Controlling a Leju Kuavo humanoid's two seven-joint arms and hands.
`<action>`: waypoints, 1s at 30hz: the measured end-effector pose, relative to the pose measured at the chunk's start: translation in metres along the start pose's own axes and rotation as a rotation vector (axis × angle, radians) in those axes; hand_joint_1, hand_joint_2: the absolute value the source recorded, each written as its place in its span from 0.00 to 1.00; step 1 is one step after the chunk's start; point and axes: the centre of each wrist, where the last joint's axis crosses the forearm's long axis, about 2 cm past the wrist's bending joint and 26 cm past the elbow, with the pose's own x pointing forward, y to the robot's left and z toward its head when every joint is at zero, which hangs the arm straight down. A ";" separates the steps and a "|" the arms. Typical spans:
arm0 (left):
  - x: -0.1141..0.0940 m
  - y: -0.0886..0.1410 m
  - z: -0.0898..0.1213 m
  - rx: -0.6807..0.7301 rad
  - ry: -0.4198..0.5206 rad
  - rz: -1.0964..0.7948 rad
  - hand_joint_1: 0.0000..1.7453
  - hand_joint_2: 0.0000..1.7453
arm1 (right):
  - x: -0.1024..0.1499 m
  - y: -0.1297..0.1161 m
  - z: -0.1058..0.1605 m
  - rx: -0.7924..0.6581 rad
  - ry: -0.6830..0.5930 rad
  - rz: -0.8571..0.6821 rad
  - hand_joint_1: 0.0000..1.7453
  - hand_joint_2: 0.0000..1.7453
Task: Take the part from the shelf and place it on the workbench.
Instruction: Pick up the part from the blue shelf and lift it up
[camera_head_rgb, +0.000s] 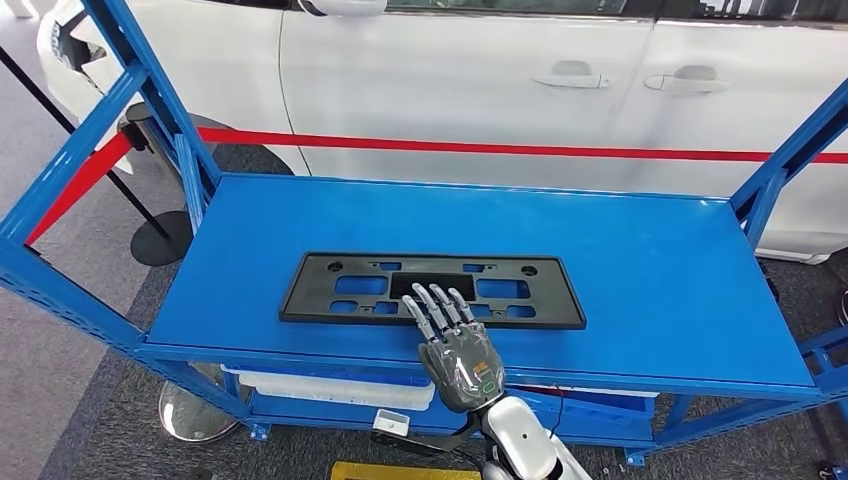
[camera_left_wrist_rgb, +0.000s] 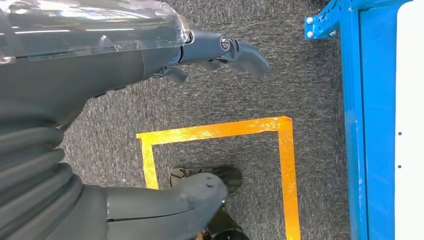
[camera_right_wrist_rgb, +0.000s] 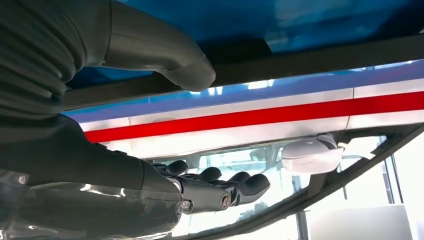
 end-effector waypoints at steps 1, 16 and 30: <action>0.000 0.000 0.000 0.000 0.000 0.000 0.00 0.00 | 0.000 0.000 0.000 0.000 0.000 0.000 0.00 1.00; -0.003 0.000 0.002 0.002 0.007 0.024 0.00 0.00 | 0.011 -0.012 0.000 -0.026 0.002 -0.415 0.12 1.00; -0.004 0.000 0.002 0.014 0.007 0.043 0.00 0.00 | 0.021 -0.033 0.000 -0.116 -0.020 -0.564 1.00 1.00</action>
